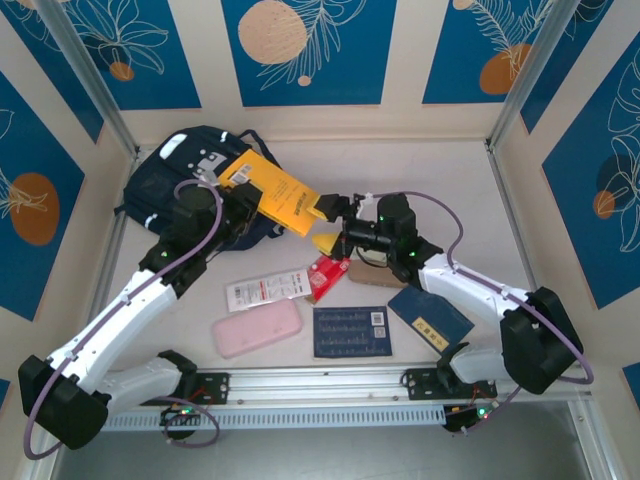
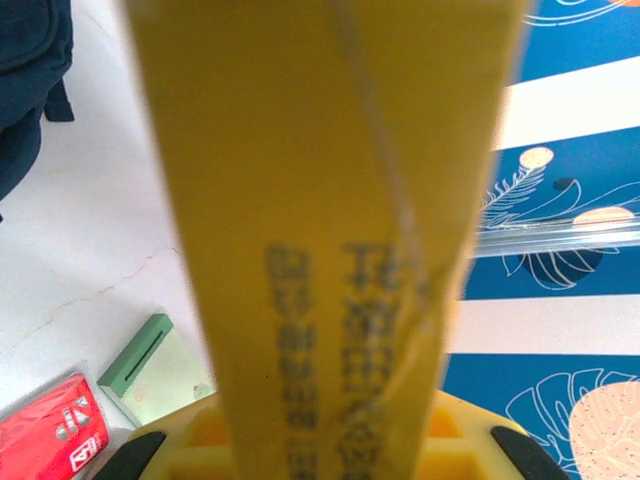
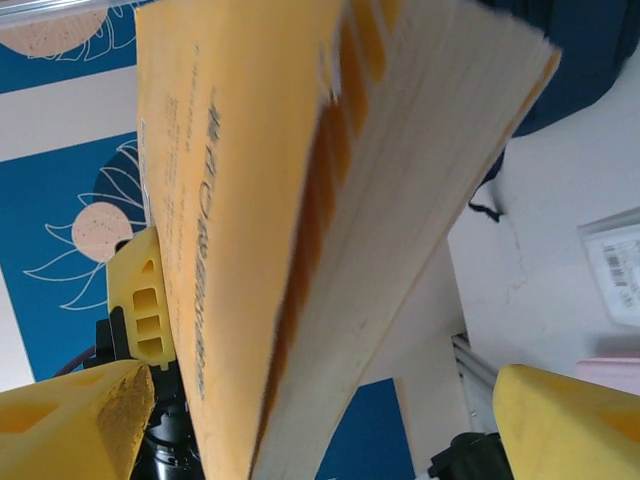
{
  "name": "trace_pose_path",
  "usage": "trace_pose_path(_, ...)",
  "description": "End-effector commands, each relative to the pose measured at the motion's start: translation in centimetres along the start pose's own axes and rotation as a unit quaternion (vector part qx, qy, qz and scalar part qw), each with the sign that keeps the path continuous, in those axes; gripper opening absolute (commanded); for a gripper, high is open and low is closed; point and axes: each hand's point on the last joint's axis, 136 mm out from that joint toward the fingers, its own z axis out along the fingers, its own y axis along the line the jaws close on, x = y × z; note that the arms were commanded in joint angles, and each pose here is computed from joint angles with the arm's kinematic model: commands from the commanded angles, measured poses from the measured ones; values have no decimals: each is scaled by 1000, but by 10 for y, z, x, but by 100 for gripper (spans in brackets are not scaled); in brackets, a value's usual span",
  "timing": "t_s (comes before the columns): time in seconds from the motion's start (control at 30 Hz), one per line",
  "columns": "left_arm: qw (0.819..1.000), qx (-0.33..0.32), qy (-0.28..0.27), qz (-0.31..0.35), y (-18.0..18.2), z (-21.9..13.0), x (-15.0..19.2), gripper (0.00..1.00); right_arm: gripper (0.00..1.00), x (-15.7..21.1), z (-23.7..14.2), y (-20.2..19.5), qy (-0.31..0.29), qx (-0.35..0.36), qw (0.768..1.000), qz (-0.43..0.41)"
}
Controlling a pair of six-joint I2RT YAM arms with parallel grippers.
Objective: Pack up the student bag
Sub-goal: Pick up the book from the center of the table.
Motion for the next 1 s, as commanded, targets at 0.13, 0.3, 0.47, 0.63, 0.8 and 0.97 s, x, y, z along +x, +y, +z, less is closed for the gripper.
trace_pose_path(0.13,997,70,-11,-34,-37,-15,-6,0,82,-6,5,29,-20,-78,997,6)
trace_pose_path(0.3,998,55,-4,-43,-20,-25,3,0,68,-23,-6,49,-65,-121,990,-26)
trace_pose_path(0.47,998,42,7,-53,-5,-30,13,0,48,-32,-16,60,-99,-144,983,-52)
trace_pose_path(0.63,997,37,19,-60,2,-27,22,0,30,-30,-11,64,-93,-144,982,-76)
trace_pose_path(0.8,998,41,21,-41,0,-28,23,2,0,-33,-17,58,-104,-117,981,-110)
trace_pose_path(0.97,998,48,13,42,-4,-38,17,63,0,-38,-39,61,-72,-118,979,-152)
